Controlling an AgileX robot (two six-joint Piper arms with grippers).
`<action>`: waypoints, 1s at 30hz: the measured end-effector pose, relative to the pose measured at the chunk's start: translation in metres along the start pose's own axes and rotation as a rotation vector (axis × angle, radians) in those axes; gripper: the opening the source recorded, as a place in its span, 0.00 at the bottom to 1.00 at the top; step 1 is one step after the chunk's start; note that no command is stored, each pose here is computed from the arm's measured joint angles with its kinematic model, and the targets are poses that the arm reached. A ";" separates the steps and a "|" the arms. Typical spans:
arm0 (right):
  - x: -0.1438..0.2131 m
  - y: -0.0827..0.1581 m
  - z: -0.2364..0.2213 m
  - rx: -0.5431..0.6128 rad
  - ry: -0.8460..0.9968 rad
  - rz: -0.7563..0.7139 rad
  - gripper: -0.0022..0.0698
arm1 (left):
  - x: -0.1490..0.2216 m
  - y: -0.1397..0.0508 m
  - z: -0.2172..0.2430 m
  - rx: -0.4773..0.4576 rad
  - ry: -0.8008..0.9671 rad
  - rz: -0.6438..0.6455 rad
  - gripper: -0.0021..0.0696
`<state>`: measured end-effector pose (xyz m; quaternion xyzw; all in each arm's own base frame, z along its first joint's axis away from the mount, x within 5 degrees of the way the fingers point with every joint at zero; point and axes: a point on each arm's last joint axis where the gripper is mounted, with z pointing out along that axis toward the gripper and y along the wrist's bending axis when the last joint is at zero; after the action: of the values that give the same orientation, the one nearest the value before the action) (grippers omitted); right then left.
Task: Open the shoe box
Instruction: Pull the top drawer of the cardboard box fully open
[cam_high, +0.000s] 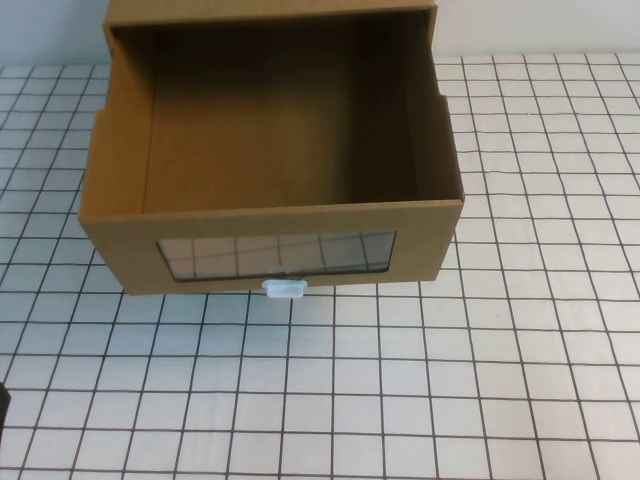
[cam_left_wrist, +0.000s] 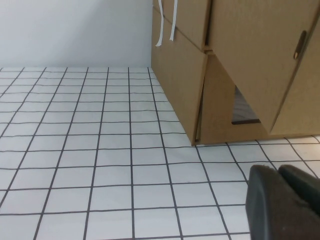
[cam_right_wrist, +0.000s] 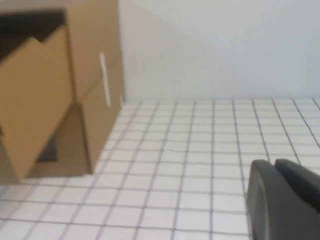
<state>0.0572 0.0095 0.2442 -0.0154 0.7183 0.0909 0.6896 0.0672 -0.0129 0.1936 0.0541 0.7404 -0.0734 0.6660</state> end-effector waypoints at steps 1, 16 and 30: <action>0.009 -0.003 0.001 0.033 0.018 -0.003 0.01 | 0.000 0.000 0.000 0.000 0.000 0.000 0.03; 0.071 -0.013 -0.003 0.137 0.259 0.006 0.01 | 0.000 0.000 0.000 0.001 0.001 0.000 0.03; 0.072 -0.013 -0.003 0.136 0.261 0.004 0.01 | 0.000 0.000 0.000 0.001 0.001 0.000 0.03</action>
<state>0.0525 0.0037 0.1718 0.0212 0.8065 0.0406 0.5895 0.0671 -0.0130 0.1935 0.0546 0.7408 -0.0738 0.6654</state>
